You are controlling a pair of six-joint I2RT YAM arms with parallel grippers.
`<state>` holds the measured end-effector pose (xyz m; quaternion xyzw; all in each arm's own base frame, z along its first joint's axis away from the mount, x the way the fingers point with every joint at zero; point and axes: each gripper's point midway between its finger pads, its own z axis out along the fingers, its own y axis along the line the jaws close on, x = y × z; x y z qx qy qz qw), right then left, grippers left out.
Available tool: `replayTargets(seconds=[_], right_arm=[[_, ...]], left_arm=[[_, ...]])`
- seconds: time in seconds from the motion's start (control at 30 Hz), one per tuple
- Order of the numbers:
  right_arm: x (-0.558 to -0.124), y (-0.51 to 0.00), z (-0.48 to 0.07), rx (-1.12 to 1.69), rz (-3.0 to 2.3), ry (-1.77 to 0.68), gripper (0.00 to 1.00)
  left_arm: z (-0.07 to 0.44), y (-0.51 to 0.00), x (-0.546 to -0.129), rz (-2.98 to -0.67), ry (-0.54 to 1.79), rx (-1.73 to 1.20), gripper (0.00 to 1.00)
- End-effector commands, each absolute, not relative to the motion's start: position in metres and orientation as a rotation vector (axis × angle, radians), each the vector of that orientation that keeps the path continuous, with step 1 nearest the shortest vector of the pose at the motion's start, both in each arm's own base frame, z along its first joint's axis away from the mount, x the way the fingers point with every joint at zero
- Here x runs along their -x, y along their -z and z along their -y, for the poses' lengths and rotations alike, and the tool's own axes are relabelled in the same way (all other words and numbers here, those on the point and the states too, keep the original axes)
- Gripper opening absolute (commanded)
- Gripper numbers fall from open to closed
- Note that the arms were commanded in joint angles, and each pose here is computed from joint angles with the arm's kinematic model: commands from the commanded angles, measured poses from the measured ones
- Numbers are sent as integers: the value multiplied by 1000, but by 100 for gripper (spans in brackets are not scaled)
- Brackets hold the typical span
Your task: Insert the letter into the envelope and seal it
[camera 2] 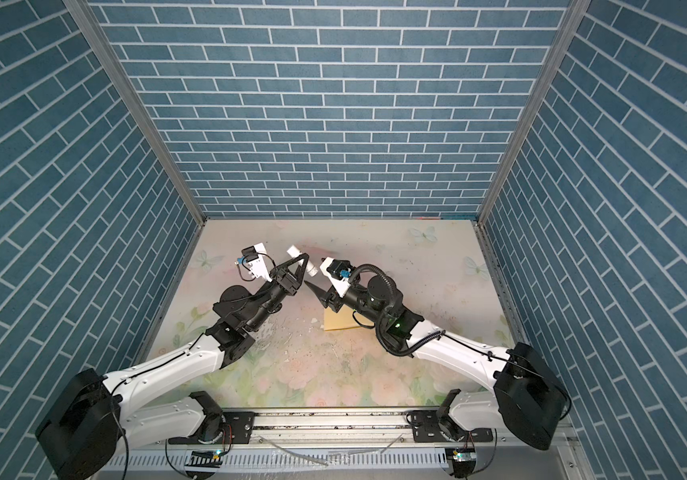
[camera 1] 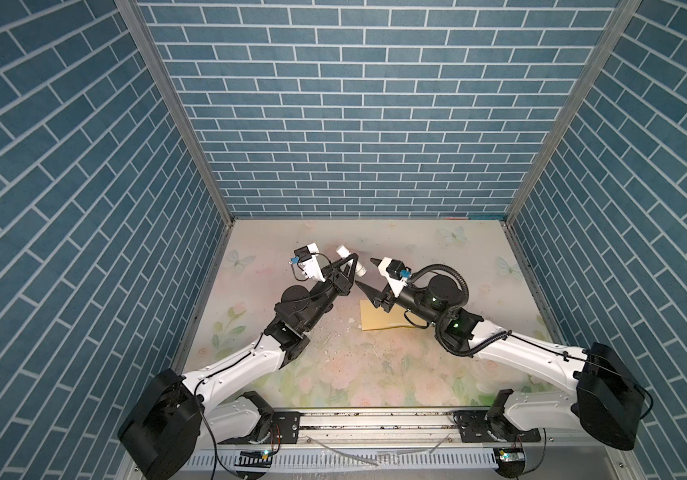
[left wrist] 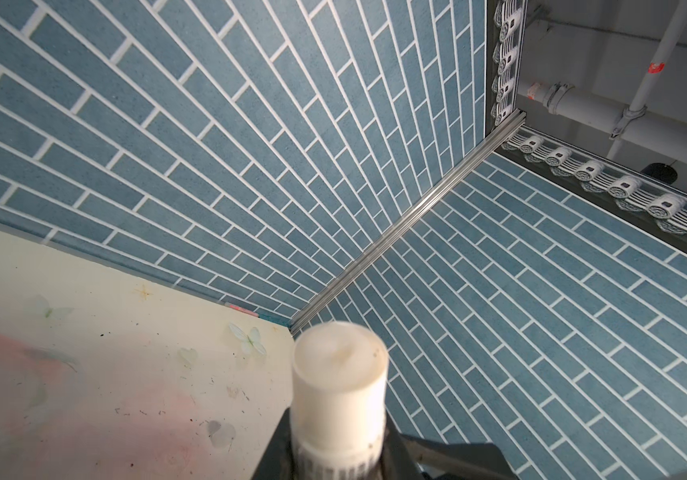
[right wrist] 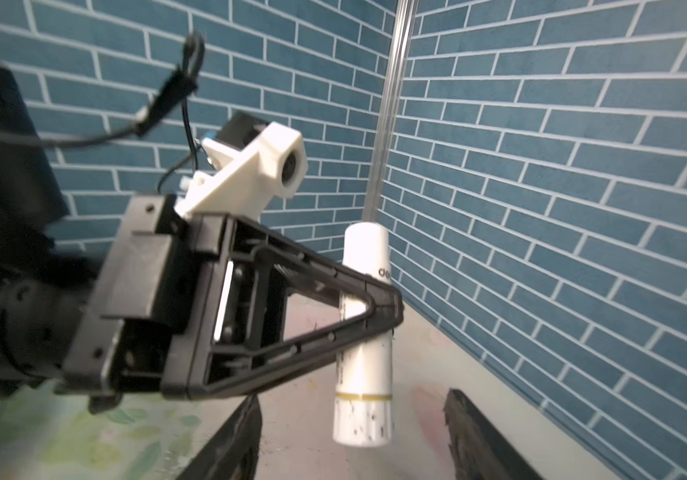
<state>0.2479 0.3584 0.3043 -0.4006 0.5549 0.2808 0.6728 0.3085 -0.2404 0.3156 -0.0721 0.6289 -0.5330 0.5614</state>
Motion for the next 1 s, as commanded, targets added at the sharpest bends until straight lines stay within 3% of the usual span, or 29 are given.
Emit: replayTargets(seconds=[0.0, 0.37, 0.6, 0.8, 0.97], right_arm=[[-260, -320, -349, 848, -1127, -378, 65], [-253, -309, -370, 853, -1066, -289, 54], [-258, -308, -369, 825, -1082, -262, 37], [-261, -304, -370, 830, -1101, -251, 35], [-262, -303, -371, 837, -1112, -257, 17]], left_arm=[[238, -329, -306, -1443, 1269, 175, 0], [237, -330, -305, -1435, 1283, 187, 0], [236, -331, -304, -1432, 1285, 187, 0], [237, -331, -304, -1431, 1288, 187, 0], [237, -330, -304, -1431, 1294, 185, 0]])
